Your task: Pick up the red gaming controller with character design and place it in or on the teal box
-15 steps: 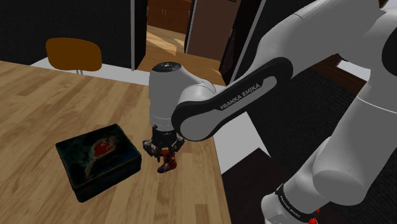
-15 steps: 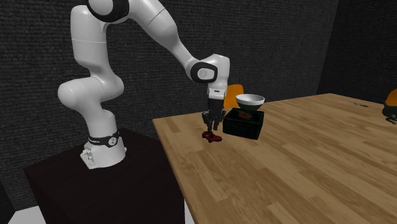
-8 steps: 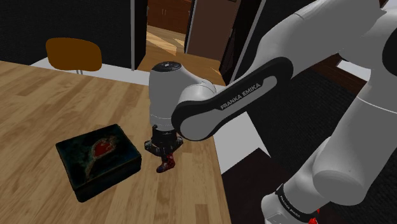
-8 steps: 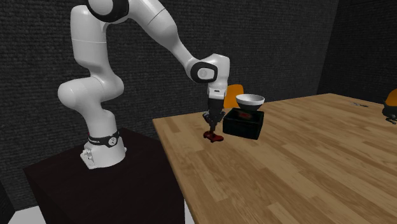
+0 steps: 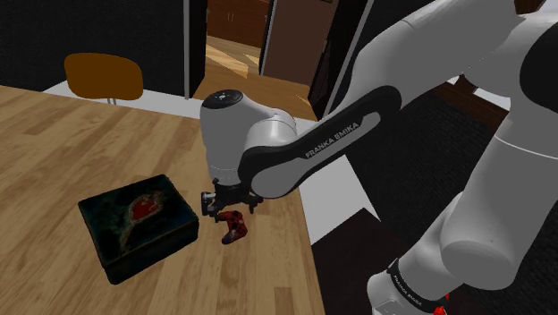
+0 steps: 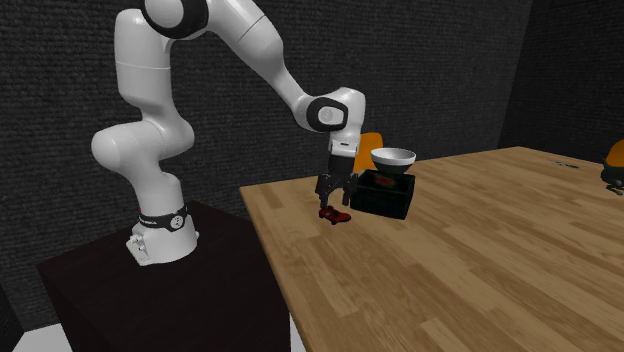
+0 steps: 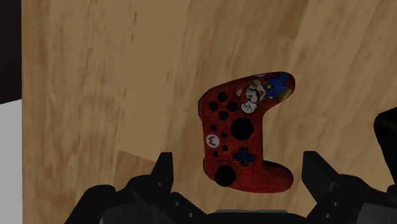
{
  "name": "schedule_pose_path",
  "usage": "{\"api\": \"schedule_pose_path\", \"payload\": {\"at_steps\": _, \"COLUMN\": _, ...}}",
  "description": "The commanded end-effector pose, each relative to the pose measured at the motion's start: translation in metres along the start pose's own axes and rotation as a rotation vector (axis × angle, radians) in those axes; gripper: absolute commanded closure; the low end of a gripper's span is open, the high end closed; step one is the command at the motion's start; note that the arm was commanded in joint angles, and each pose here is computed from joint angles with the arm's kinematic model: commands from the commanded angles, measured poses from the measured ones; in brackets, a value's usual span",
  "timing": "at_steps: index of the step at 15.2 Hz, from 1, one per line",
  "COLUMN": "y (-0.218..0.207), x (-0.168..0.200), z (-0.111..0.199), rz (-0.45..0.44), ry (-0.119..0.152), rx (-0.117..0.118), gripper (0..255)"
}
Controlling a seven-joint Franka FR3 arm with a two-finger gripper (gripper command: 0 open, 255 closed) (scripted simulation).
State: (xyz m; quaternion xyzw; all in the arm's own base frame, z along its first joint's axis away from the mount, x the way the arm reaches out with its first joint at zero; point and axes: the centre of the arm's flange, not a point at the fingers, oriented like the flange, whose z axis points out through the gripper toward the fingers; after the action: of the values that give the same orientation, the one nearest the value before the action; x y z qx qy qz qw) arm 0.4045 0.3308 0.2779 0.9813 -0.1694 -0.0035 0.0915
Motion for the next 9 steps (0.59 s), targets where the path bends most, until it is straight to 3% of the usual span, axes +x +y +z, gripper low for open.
{"api": "schedule_pose_path", "payload": {"at_steps": 1, "y": 0.000, "x": 0.000, "z": 0.010, "rz": 0.000, "ry": 0.002, "rx": -0.003, "gripper": 0}}
{"api": "schedule_pose_path", "payload": {"at_steps": 9, "y": 0.000, "x": 0.000, "z": 0.024, "rz": 0.000, "ry": 0.002, "rx": -0.003, "gripper": 0}}
